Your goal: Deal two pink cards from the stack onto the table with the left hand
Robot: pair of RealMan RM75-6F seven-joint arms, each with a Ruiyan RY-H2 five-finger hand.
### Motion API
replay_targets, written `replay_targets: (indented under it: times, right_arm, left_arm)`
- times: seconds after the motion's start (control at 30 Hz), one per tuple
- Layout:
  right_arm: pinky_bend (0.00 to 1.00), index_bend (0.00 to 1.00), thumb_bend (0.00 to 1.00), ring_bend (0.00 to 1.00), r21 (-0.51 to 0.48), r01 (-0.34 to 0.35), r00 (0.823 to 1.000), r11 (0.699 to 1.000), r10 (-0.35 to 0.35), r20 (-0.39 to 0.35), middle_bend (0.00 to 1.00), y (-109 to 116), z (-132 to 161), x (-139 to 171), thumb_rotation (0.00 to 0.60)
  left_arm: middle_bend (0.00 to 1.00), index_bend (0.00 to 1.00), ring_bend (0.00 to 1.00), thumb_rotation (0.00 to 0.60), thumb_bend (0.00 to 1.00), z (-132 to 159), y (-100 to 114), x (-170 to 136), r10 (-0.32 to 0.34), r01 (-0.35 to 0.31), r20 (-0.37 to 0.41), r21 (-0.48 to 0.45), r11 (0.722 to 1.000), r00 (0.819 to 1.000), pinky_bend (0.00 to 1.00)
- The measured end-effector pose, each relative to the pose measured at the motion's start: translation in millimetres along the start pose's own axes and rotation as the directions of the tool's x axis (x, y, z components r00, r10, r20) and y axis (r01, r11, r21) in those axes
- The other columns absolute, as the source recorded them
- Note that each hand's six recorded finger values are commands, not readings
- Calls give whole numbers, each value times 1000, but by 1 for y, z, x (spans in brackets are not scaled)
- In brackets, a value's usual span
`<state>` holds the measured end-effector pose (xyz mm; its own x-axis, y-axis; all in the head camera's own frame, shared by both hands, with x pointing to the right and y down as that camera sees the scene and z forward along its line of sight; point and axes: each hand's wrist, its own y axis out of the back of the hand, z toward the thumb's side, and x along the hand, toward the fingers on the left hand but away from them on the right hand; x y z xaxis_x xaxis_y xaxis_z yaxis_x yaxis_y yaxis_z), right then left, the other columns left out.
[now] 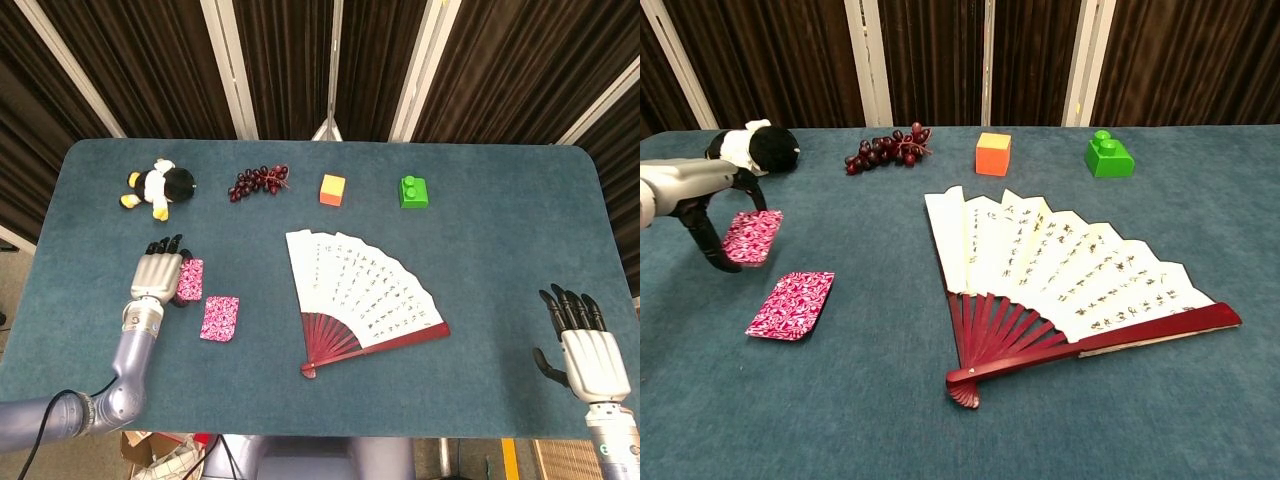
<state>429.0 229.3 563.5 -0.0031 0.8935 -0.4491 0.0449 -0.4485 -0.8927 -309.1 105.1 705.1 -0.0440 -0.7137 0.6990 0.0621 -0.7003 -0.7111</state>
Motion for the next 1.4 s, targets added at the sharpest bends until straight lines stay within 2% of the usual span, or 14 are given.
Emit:
replay_targets:
  times: [0.1, 0.27, 0.37, 0.53, 0.73, 0.87, 1.0, 1.4]
  right_arm:
    - [51, 0, 367, 0, 1, 1, 1000, 1000, -1, 1, 0, 0, 0, 0, 600]
    - [51, 0, 367, 0, 2, 3, 1000, 1000, -3, 2, 0, 0, 0, 0, 600]
    - [51, 0, 367, 0, 3, 4, 1000, 1000, -4, 1, 0, 0, 0, 0, 600]
    - [51, 0, 367, 0, 2, 8, 1000, 1000, -8, 1, 0, 1, 0, 0, 600]
    - [51, 0, 367, 0, -1, 8, 1000, 1000, -8, 0, 0, 1, 1, 0, 600]
    - [51, 0, 366, 0, 0, 9, 1000, 1000, -9, -1, 0, 1, 1, 0, 600]
    - [51, 0, 367, 0, -2, 9, 1000, 1000, -9, 1, 0, 1, 1, 0, 600]
    - [51, 0, 366, 0, -5, 11, 1000, 1000, -11, 2, 0, 2, 0, 0, 600]
  left_arm:
    - [0, 422, 0, 600, 319, -12, -2, 1, -2, 2, -20, 7, 1000, 1000, 82]
    - [0, 231, 0, 600, 154, -24, -6, 0, -18, 19, -42, 11, 1000, 999, 74]
    - [0, 158, 0, 600, 123, -28, -9, -1, -28, 29, -44, 18, 999, 999, 73]
    - [0, 102, 0, 600, 88, -29, -11, -4, -41, 42, -39, 15, 999, 998, 63]
    - [0, 100, 0, 600, 88, -30, -8, -8, -57, 57, -37, 6, 998, 998, 62]
    - [0, 128, 0, 600, 88, -11, -5, -18, -72, 72, 15, -21, 997, 997, 62]
    - [0, 144, 0, 600, 88, 7, -6, -27, -82, 82, 65, -10, 997, 995, 61]
    - [0, 165, 0, 600, 87, 50, -27, -47, -135, 130, 155, 38, 991, 979, 61]
